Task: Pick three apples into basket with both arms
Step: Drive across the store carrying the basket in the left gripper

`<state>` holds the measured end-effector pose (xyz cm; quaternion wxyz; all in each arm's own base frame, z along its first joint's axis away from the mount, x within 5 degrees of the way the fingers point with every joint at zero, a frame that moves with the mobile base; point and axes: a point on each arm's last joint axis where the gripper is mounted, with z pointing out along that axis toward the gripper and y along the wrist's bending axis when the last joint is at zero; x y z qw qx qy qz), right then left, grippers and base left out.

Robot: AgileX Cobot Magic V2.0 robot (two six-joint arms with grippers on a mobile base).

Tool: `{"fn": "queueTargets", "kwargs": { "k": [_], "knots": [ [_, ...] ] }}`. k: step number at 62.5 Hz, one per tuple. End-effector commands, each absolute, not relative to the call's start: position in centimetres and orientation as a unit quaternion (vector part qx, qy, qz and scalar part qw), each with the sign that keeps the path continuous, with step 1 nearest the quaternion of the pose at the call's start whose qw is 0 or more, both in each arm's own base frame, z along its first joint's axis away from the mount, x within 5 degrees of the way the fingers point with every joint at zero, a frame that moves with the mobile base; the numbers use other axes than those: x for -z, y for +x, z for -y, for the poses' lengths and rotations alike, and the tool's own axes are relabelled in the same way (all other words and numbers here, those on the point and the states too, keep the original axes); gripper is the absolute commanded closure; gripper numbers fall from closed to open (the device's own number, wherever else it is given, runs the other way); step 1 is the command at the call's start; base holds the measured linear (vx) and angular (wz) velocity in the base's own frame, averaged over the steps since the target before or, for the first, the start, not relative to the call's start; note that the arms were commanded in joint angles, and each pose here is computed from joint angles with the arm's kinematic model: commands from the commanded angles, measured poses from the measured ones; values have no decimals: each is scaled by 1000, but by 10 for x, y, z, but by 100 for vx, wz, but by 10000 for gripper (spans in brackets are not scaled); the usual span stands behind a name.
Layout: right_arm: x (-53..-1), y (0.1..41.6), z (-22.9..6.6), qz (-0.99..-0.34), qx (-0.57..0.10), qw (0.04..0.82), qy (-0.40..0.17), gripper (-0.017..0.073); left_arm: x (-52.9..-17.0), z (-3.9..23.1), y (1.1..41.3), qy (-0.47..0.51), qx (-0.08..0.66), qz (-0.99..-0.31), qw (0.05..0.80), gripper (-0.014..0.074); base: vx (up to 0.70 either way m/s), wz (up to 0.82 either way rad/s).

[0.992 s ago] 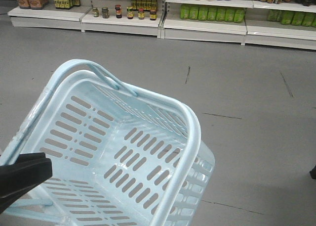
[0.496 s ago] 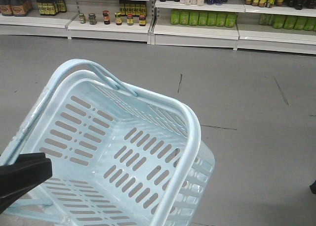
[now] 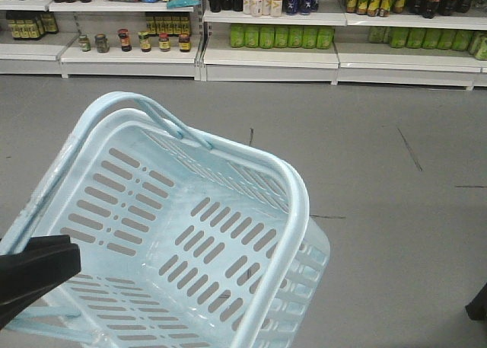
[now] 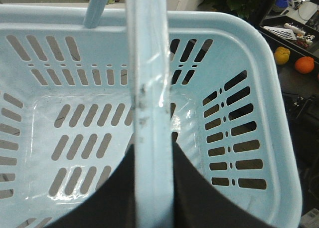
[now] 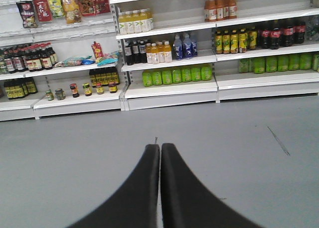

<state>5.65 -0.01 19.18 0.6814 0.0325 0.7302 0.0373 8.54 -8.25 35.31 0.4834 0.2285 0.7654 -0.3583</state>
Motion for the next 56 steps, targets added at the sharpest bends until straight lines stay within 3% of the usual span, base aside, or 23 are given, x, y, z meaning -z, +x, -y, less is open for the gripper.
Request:
{"fn": "queueTargets", "kwargs": {
  "k": [1,28,56],
  "knots": [
    [-195,56,-1,-704,-35,709,20,565,-369,82,86,197,382,-742,514,600,30,-19],
    [-195,56,-1,-704,-35,709,20,565,-369,82,86,197,382,-742,514,600,27,-31],
    [-195,56,-1,-704,-35,709,20,565,-369,82,86,197,382,-742,514,600,21,-64]
  ]
}}
